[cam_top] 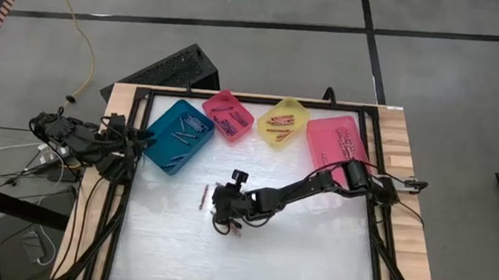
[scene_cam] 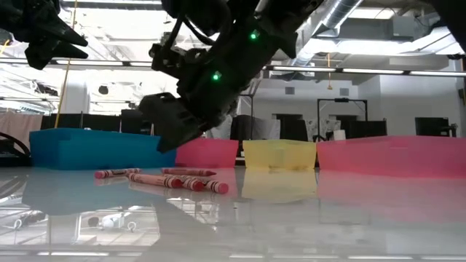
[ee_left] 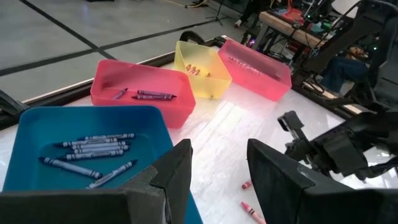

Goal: Sort crayons
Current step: Put the red crayon into the yellow bin

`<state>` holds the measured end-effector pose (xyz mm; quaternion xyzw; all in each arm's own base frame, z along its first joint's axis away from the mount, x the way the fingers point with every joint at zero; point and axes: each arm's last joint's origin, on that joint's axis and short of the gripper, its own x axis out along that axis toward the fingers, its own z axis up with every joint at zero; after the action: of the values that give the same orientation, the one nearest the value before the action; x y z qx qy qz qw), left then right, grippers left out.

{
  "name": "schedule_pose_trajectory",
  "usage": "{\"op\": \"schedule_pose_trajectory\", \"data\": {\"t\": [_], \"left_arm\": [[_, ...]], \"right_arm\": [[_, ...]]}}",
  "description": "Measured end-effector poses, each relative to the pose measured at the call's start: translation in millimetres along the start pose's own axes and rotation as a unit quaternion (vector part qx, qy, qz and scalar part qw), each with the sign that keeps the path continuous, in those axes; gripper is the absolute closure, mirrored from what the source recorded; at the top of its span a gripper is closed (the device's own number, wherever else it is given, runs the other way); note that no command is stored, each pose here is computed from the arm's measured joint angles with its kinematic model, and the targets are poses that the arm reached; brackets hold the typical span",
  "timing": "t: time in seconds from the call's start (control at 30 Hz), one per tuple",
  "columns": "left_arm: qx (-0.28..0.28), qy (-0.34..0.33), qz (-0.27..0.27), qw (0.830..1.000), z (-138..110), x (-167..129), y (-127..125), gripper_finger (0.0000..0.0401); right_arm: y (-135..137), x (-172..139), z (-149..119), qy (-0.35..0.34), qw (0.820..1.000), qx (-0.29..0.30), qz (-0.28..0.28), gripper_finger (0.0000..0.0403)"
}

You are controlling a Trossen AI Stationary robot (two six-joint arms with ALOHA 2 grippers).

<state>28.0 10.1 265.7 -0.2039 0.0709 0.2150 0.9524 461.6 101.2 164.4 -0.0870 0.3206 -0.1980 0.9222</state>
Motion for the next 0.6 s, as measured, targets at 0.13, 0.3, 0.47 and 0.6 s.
{"op": "schedule_pose_trajectory", "data": {"t": [0.13, 0.3, 0.47, 0.6], "left_arm": [[0.000, 0.000, 0.000, 1.000, 0.0, 0.0, 0.0, 0.0256], [0.000, 0.000, 0.000, 1.000, 0.0, 0.0, 0.0, 0.0256], [0.000, 0.000, 0.000, 1.000, 0.0, 0.0, 0.0, 0.0256], [0.000, 0.001, -0.001, 1.000, -0.1, 0.0, 0.0, 0.0256]], "right_arm": [[-9.3, 5.8, 1.2, 0.007, 1.000, -0.007, -0.002, 0.0305], [-20.7, 13.6, -1.4, 0.031, 0.999, -0.010, 0.008, 0.0305], [-35.5, 21.7, -7.1, 0.067, 0.998, -0.022, -0.001, 0.0305], [-43.2, 26.9, -7.3, 0.075, 0.997, -0.022, 0.016, 0.0305]]}}
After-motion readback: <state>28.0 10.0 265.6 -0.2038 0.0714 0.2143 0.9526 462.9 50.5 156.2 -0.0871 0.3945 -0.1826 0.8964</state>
